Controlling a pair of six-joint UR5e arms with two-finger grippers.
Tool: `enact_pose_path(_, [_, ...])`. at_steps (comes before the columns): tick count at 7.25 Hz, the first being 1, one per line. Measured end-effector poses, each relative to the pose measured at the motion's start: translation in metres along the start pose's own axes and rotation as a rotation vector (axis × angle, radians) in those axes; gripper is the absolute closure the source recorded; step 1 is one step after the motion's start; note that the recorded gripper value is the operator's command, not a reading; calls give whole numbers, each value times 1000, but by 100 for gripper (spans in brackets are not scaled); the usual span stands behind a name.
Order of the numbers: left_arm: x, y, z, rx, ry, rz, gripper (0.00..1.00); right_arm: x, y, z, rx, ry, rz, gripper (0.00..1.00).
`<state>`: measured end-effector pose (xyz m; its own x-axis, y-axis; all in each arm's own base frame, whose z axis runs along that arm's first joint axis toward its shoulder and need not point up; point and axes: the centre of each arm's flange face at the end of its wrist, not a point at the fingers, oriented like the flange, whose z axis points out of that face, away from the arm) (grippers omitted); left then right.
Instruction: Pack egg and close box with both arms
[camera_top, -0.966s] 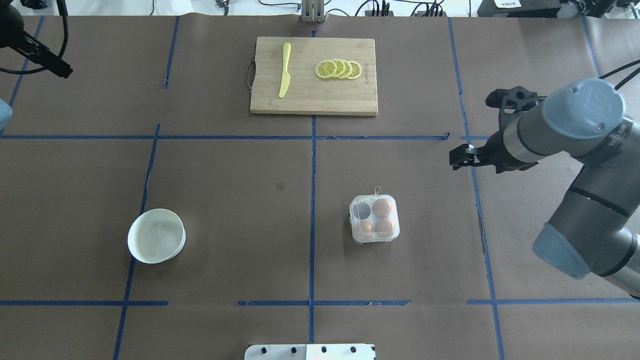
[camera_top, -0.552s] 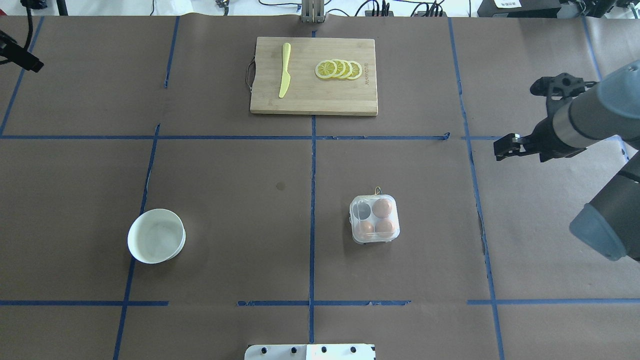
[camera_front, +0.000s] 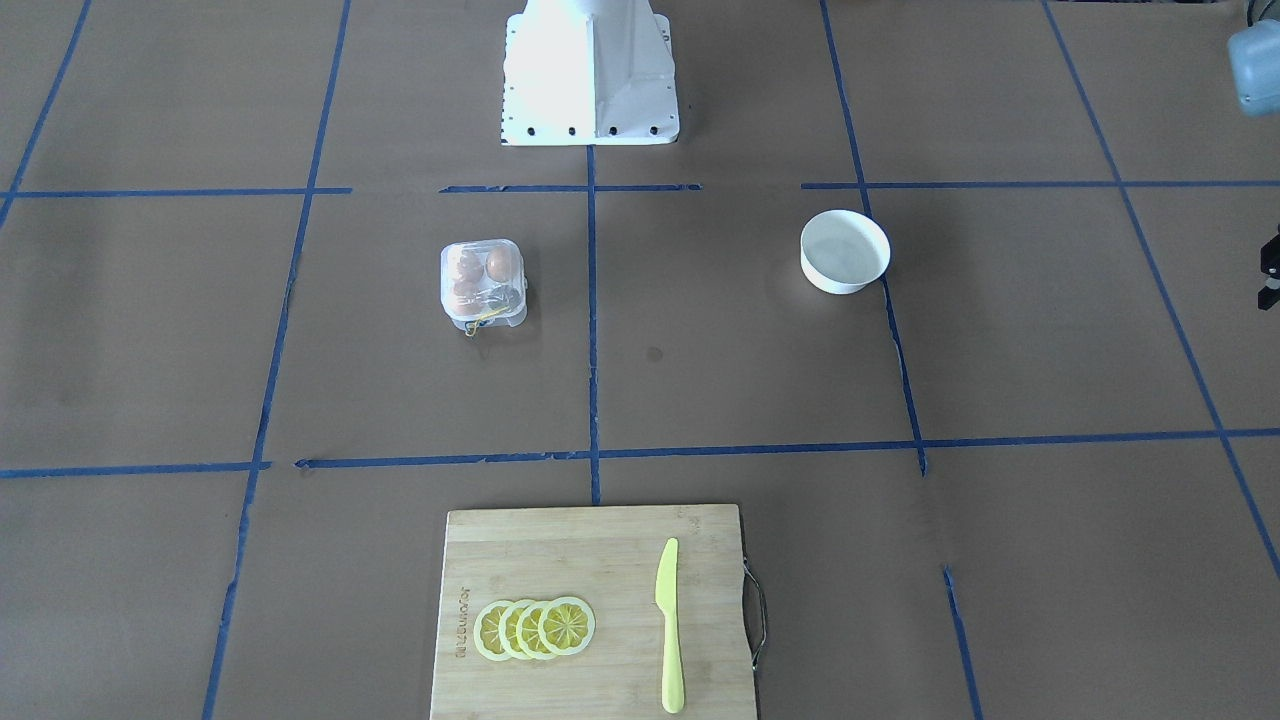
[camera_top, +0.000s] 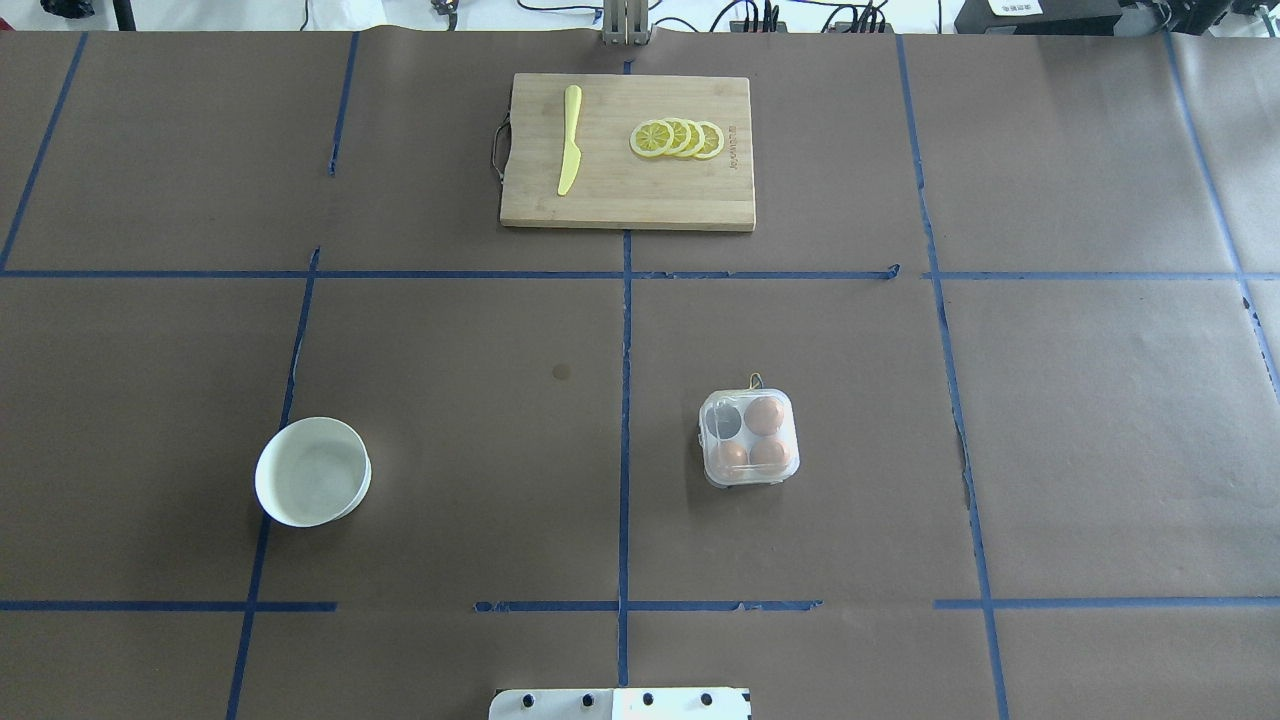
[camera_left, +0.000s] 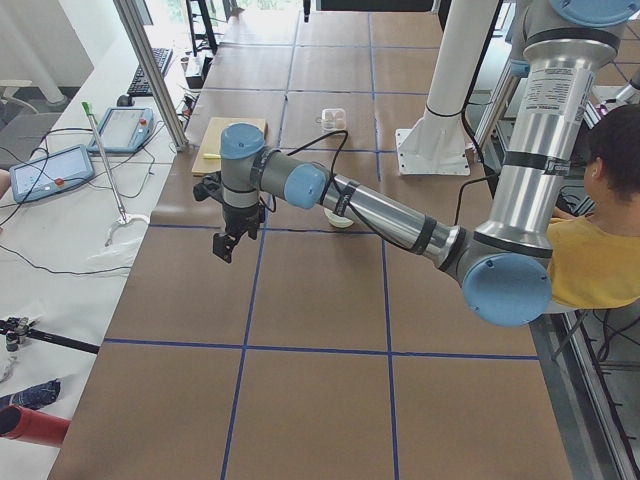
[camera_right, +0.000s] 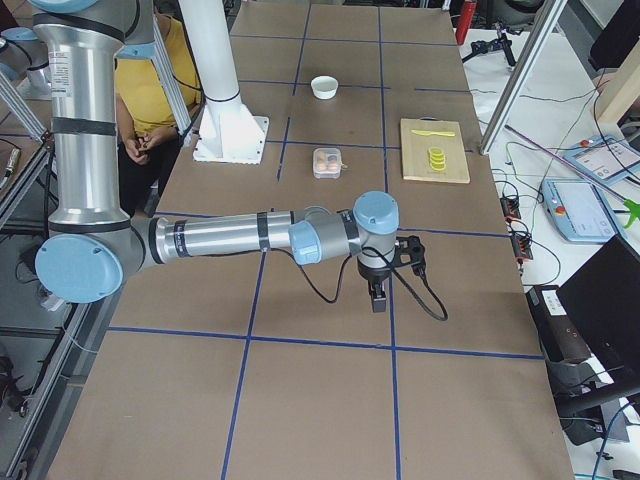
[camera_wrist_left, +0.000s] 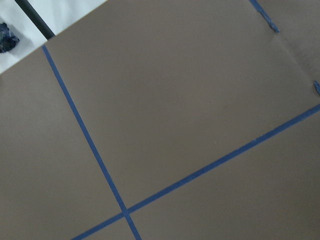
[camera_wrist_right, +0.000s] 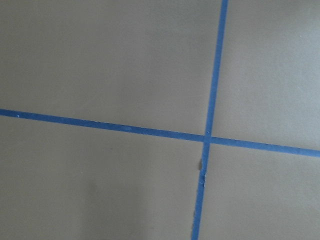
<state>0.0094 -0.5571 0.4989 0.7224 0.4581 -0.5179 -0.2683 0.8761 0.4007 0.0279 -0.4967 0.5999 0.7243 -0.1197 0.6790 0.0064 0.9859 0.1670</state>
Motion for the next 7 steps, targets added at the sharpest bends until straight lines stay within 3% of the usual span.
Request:
enact_pose_path(3, [-49,31,3,-15,40,18,0,33,18,-10,-64,-24,-27,0])
enact_pose_path(7, [-54,46,5,-15,44,14,0,44,25,-22,-73,-41,5,0])
